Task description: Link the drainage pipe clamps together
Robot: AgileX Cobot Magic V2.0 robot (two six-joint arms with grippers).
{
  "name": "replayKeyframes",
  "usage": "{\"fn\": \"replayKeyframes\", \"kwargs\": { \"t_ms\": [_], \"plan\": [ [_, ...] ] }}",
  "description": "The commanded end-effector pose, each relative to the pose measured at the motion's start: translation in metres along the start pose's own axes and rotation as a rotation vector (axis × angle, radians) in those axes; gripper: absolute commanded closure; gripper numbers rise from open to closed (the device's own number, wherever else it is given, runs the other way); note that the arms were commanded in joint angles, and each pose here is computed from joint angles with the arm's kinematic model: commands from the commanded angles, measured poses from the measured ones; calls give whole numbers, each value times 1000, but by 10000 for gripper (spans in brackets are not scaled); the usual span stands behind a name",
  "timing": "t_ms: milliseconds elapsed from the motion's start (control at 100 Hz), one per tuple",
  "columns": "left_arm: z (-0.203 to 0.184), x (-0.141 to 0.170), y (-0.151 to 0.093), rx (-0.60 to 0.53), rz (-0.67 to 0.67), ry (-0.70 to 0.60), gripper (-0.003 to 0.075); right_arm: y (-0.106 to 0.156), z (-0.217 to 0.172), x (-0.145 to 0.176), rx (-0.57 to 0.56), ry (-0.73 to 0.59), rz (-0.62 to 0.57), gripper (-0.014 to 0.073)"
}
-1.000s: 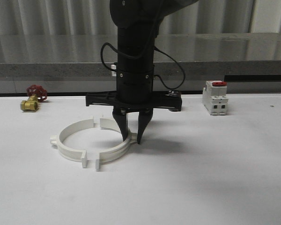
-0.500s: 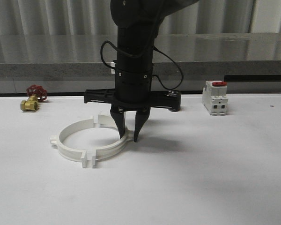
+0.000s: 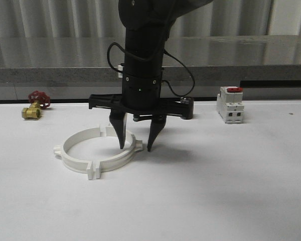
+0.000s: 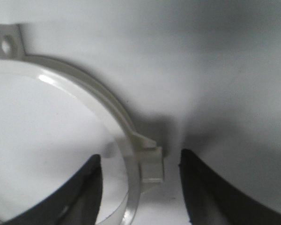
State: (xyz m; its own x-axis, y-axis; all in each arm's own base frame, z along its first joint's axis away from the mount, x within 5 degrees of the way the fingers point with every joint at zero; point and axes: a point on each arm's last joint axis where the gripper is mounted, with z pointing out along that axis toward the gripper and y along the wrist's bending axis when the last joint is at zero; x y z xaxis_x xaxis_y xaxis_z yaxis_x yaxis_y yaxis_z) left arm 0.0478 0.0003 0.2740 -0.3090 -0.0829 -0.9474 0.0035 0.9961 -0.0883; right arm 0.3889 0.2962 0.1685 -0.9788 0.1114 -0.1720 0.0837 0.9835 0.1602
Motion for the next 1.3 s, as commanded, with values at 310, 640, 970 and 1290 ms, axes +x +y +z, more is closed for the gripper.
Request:
{"fn": "replayKeyframes", "kwargs": {
  "t_ms": [310, 640, 970, 1290],
  "plan": [
    [-3, -15, -2, 18, -10, -96, 741, 5, -85, -5, -86, -134, -363, 211],
    [-3, -15, -2, 18, -10, -96, 741, -29, -132, -10, -12, -102, -569, 662],
    [-3, -15, -2, 18, -10, -96, 741, -96, -187, -21, 26, -172, -434, 662],
    [-3, -15, -2, 18, -10, -96, 741, -189, -229, 7, 41, -292, -240, 662]
  ]
}}
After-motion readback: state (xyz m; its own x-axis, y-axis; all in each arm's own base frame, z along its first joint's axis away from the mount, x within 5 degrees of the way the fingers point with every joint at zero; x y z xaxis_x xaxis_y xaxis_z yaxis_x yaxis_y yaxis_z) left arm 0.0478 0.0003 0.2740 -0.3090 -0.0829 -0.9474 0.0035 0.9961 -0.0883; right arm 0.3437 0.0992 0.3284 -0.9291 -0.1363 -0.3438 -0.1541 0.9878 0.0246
